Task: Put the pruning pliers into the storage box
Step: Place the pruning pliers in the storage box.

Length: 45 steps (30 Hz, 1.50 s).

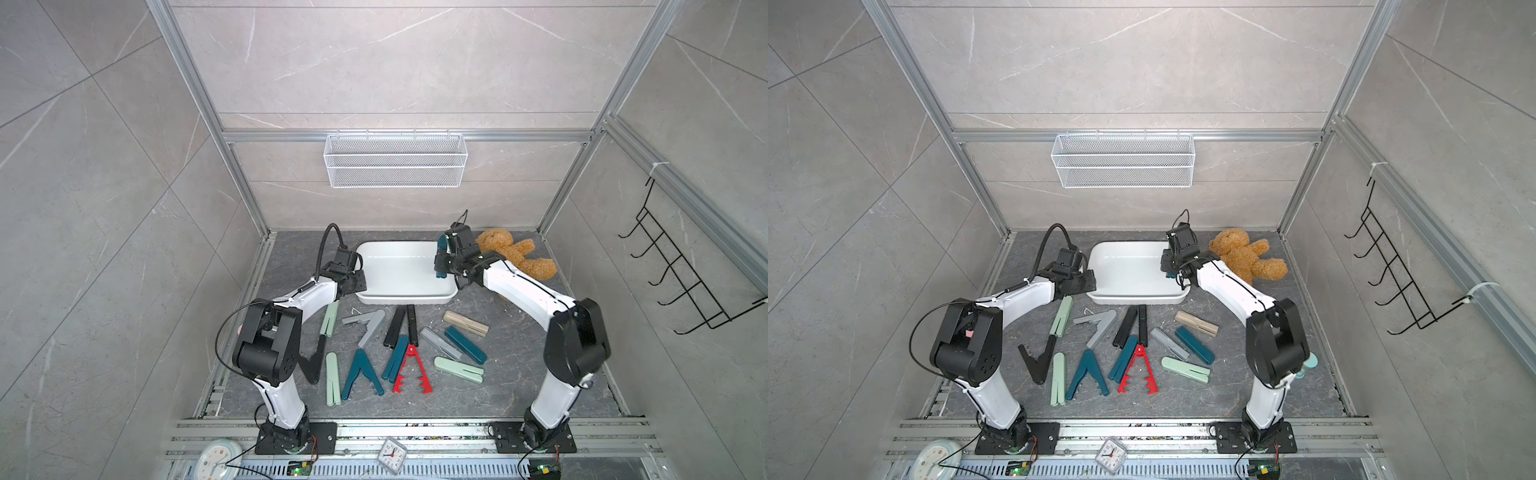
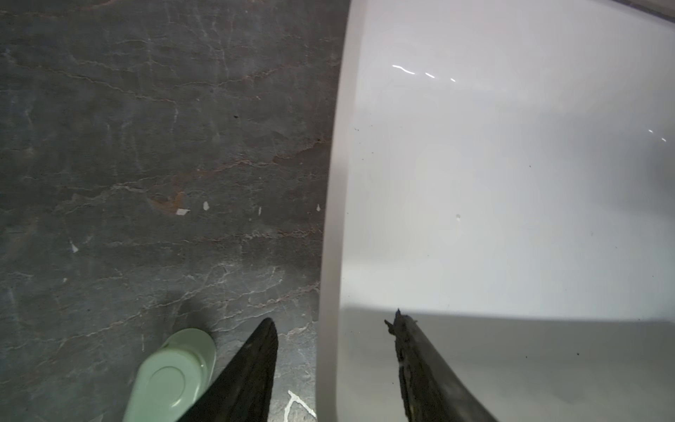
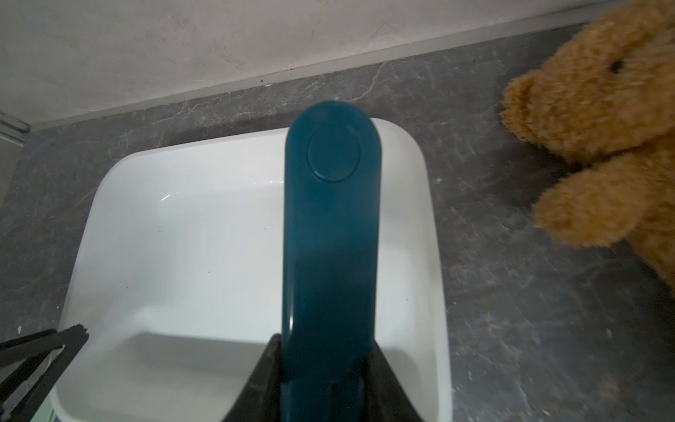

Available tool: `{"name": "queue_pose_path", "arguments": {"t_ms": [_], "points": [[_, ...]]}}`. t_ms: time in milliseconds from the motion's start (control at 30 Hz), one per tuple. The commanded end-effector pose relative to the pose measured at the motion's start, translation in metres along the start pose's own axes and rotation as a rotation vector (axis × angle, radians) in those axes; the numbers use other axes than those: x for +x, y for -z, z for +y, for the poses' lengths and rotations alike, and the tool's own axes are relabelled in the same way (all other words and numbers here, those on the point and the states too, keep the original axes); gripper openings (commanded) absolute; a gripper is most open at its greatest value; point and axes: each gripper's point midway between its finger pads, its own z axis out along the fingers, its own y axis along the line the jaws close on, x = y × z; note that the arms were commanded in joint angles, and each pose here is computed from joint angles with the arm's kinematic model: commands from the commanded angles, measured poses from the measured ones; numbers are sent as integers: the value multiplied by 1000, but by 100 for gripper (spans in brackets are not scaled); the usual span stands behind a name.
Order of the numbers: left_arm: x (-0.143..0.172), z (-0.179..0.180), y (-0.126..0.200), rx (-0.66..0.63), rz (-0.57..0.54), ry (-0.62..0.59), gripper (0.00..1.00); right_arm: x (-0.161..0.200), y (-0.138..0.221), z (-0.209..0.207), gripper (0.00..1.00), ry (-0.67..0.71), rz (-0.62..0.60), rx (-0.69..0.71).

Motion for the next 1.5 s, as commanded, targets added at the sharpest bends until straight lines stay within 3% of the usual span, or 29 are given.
{"name": "queue_pose_path", "arguments": {"t_ms": [0, 400, 533, 667, 767, 867, 1033, 1133, 1200, 1467], "points": [[-7, 0, 8, -10, -31, 10, 55, 11, -27, 4, 21, 91, 84, 24], [-10, 3, 46, 25, -190, 48, 78, 40, -97, -4, 25, 192, 283, 125], [-7, 6, 49, 17, -192, 43, 79, 49, -111, -3, 34, 204, 332, 125], [-3, 11, 49, -3, -185, 47, 79, 58, -123, -3, 51, 208, 375, 131], [-4, 14, 51, -15, -193, 49, 79, 60, -126, -1, 57, 195, 376, 126], [-5, 14, 52, -19, -194, 46, 80, 62, -128, -1, 53, 188, 382, 121], [-5, 14, 53, -20, -194, 47, 80, 63, -122, -6, 27, 192, 380, 134], [-5, 14, 53, -19, -194, 50, 80, 62, -113, -11, 19, 196, 374, 154], [-5, 14, 54, -18, -195, 51, 80, 61, -107, -13, 20, 199, 364, 166], [-8, 14, 60, -16, -208, 37, 80, 41, -83, -14, 44, 173, 282, 177]]}}
